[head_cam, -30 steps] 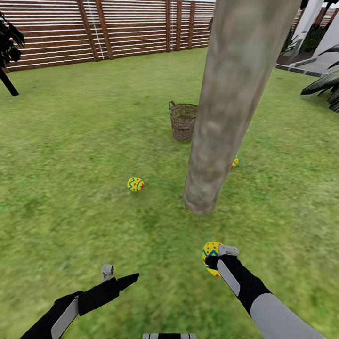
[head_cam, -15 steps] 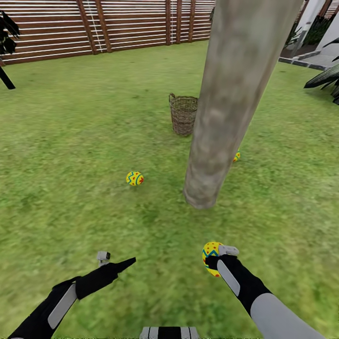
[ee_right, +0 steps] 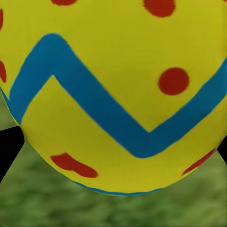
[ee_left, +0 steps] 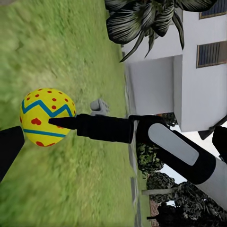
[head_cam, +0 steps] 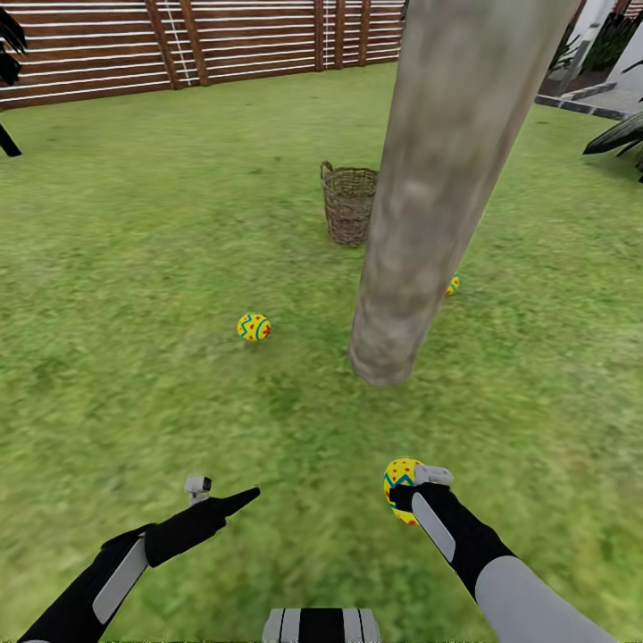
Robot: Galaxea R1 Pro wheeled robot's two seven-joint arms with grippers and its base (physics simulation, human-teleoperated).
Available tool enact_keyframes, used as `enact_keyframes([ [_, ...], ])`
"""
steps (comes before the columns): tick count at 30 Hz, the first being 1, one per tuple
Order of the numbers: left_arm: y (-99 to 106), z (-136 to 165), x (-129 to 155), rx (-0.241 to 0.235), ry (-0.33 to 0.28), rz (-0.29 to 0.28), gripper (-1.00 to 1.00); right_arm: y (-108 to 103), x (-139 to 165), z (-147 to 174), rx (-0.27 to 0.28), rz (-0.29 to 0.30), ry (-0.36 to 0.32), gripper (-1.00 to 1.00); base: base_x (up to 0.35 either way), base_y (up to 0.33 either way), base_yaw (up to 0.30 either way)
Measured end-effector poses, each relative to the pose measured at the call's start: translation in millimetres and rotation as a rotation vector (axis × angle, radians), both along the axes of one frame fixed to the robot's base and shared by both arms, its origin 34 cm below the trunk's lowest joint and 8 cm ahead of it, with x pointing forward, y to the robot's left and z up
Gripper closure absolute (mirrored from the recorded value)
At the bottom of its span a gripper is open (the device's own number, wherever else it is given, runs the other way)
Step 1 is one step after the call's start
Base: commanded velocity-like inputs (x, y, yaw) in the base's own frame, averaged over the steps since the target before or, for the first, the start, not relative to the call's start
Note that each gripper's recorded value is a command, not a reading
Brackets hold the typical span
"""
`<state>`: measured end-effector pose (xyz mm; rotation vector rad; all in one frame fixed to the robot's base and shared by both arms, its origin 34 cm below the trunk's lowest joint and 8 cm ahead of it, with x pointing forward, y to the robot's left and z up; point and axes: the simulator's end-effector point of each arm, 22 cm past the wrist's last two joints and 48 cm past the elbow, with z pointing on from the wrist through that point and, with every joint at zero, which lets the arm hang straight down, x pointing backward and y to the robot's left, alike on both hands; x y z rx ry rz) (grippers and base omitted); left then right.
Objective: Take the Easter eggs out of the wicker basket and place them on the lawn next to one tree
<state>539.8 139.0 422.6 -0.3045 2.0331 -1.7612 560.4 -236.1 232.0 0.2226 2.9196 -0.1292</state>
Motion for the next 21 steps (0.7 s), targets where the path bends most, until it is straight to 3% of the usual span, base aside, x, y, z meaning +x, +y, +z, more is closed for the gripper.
enact_keyframes([
  [21,-2,-61,-18,-0.004,0.034,0.001,-1.00,0,-23,-62,0.000,0.000,0.032,1.00,0.000,0.000,0.000],
])
